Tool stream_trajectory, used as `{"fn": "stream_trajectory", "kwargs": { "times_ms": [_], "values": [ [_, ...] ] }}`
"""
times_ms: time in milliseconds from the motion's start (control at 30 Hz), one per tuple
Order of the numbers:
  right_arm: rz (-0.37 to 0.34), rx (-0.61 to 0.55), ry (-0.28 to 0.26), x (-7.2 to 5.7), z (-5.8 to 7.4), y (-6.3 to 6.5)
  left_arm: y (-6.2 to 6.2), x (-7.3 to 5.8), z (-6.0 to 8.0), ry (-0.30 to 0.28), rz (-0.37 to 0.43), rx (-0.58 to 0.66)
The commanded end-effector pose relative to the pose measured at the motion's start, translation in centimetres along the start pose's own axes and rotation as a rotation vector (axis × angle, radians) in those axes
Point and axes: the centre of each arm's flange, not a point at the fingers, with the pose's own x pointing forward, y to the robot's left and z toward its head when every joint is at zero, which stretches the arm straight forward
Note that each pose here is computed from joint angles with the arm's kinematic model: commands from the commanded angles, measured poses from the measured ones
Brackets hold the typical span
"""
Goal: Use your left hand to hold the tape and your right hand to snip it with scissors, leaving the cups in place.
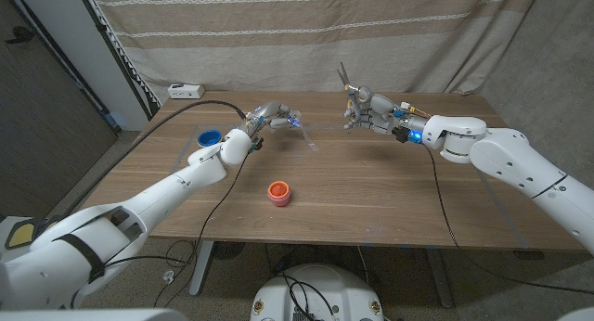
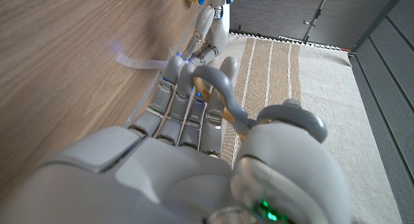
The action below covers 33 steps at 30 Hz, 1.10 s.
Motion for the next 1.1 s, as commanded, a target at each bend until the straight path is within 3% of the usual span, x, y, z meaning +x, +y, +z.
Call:
{"fn": "stream_trajectory", "kwargs": {
  "times_ms": [33,700,1100],
  "values": [
    [0.01,0.001,0.0,-0.1,0.0,0.1,0.5,1.0,0.4,0.007,0.017,-0.067],
    [0.037,0.014,0.015,0.5,-0.6,0.1,0.0,2.0,0.5,0.033,-0.018,-0.25],
    [0.043,0.017,0.018,0.5,-0.8,0.1,0.9,3.6,0.8,0.016,-0.049,-0.402]
  ]
}}
